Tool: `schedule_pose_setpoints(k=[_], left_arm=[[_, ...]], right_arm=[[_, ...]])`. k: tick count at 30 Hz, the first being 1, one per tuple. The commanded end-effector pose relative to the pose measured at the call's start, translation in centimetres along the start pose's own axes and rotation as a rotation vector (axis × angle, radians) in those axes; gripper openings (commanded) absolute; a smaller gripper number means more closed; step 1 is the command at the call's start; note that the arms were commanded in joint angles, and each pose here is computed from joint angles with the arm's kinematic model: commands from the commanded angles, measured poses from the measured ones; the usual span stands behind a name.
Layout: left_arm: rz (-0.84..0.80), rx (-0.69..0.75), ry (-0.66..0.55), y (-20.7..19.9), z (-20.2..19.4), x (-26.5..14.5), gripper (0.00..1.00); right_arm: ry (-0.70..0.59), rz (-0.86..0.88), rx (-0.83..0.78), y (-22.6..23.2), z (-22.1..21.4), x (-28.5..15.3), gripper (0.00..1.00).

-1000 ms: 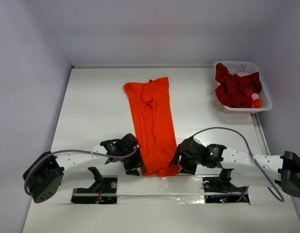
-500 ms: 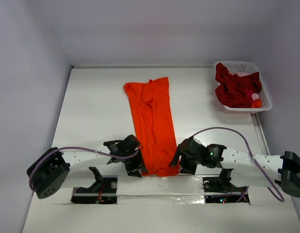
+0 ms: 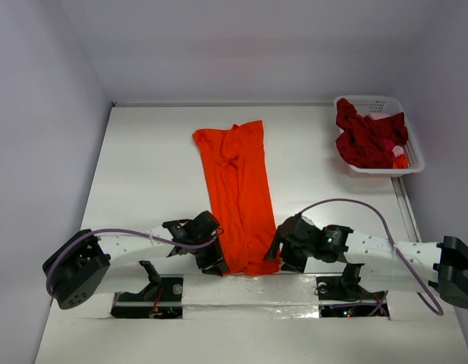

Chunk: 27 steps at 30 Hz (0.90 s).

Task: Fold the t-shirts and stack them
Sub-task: Fold the tshirt

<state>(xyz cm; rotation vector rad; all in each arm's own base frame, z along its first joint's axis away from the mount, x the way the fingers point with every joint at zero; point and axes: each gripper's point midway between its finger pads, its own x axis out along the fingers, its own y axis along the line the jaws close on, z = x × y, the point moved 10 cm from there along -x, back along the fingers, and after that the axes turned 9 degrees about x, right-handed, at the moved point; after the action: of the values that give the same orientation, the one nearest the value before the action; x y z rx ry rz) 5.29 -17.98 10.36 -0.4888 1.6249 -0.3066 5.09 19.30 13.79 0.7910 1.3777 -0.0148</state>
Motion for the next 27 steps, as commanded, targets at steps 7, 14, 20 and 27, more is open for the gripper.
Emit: schedule_pose_setpoints(k=[7, 14, 20, 27], left_arm=[[0.011, 0.001, -0.016, -0.4, 0.1, -0.2, 0.24], [0.013, 0.004, -0.020, -0.5, 0.1, -0.4, 0.21], [0.013, 0.004, -0.019, -0.6, 0.2, -0.4, 0.18], [0.012, 0.005, -0.014, -0.7, 0.2, -0.3, 0.18]], right_arm=[[-0.022, -0.024, -0.006, 0.5, 0.2, 1.0, 0.73], [-0.023, -0.039, -0.009, 0.6, 0.2, 1.5, 0.73], [-0.027, -0.048, -0.019, 0.9, 0.2, 1.8, 0.70], [-0.031, -0.050, -0.028, 1.0, 0.2, 1.7, 0.50]])
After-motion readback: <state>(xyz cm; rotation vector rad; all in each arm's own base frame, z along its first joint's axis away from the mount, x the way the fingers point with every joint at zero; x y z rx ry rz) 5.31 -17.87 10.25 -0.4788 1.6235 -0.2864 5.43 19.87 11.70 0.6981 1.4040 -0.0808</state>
